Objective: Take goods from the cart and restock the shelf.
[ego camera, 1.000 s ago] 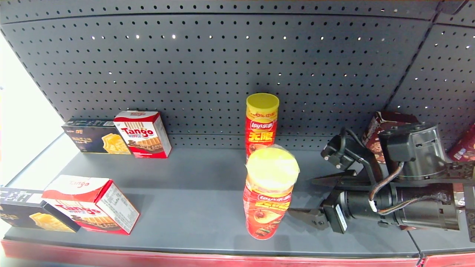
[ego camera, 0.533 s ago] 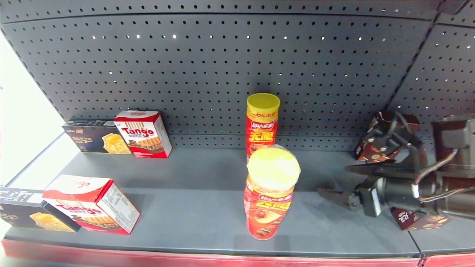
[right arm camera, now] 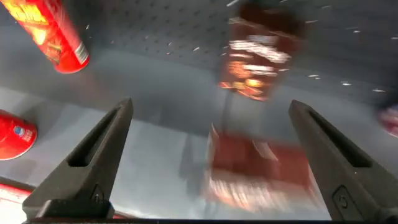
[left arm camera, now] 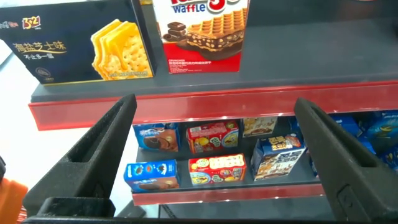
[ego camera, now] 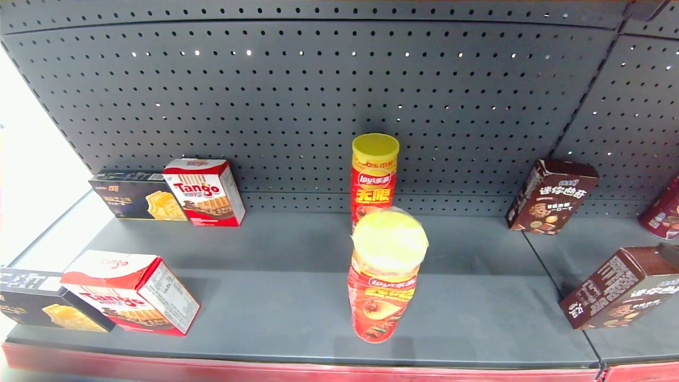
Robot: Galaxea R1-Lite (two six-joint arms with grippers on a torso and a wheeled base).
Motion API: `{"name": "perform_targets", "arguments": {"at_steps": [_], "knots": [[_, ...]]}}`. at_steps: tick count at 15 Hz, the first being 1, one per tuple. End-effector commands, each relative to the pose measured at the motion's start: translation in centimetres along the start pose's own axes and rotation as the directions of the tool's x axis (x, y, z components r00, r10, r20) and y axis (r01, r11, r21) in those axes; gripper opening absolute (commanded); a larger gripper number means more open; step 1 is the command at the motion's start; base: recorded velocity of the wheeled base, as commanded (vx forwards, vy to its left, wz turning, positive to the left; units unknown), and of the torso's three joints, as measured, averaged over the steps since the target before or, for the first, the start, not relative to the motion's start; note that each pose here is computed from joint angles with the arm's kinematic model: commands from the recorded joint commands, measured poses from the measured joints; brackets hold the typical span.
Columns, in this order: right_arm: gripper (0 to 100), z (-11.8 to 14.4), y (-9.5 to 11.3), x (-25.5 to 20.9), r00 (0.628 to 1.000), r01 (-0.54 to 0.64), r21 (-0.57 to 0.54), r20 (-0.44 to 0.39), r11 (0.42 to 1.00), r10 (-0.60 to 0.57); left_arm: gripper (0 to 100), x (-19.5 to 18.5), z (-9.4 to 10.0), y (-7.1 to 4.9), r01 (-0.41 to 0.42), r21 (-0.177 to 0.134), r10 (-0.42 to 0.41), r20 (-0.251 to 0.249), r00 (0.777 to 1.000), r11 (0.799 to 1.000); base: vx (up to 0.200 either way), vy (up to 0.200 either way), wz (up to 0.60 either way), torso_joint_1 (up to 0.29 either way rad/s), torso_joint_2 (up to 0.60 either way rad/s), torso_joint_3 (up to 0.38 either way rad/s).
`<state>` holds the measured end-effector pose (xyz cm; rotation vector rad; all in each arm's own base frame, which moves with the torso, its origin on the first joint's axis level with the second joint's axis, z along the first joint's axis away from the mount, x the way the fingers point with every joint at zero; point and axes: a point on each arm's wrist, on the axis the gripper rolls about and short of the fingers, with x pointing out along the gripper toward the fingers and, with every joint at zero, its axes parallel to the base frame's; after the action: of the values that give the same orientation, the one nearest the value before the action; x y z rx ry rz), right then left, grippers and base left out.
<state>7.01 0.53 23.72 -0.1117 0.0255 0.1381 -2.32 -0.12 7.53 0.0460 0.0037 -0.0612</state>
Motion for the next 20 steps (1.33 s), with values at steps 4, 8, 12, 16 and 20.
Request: {"name": "perform_targets", "arguments": {"at_steps": [4,8,12,16,20], "knots": [[100,-11.7,2.3,-9.7,0.986,0.154,0.009,0.065,0.988,-0.154,100,0.0,0.0,0.0,-0.003,0.0,0.003,0.0,1.0,1.0,0.0,0.0,0.0,0.0,0.0,0.0],[100,-15.4,2.2,-8.3,0.957,0.289,0.085,0.001,0.953,-0.291,100,0.0,0.0,0.0,-0.001,0.0,0.001,0.0,1.0,1.0,0.0,0.0,0.0,0.0,0.0,0.0],[100,-16.3,2.5,-8.7,0.988,0.154,0.118,0.006,0.981,-0.156,100,0.0,0.0,0.0,0.0,0.001,0.0,0.001,1.0,1.0,0.0,0.0,0.0,0.0,0.0,0.0],[100,-16.2,2.5,-8.7,0.987,0.156,0.116,0.009,0.981,-0.158,100,0.0,0.0,0.0,-0.003,0.0,0.003,0.0,1.0,1.0,0.0,0.0,0.0,0.0,0.0,0.0],[100,-16.3,2.5,-8.7,0.988,0.153,0.116,0.01,0.981,-0.155,100,0.0,0.0,0.0,0.003,0.012,-0.003,-0.001,1.0,1.0,0.0,0.0,0.0,0.0,0.0,0.0]]}}
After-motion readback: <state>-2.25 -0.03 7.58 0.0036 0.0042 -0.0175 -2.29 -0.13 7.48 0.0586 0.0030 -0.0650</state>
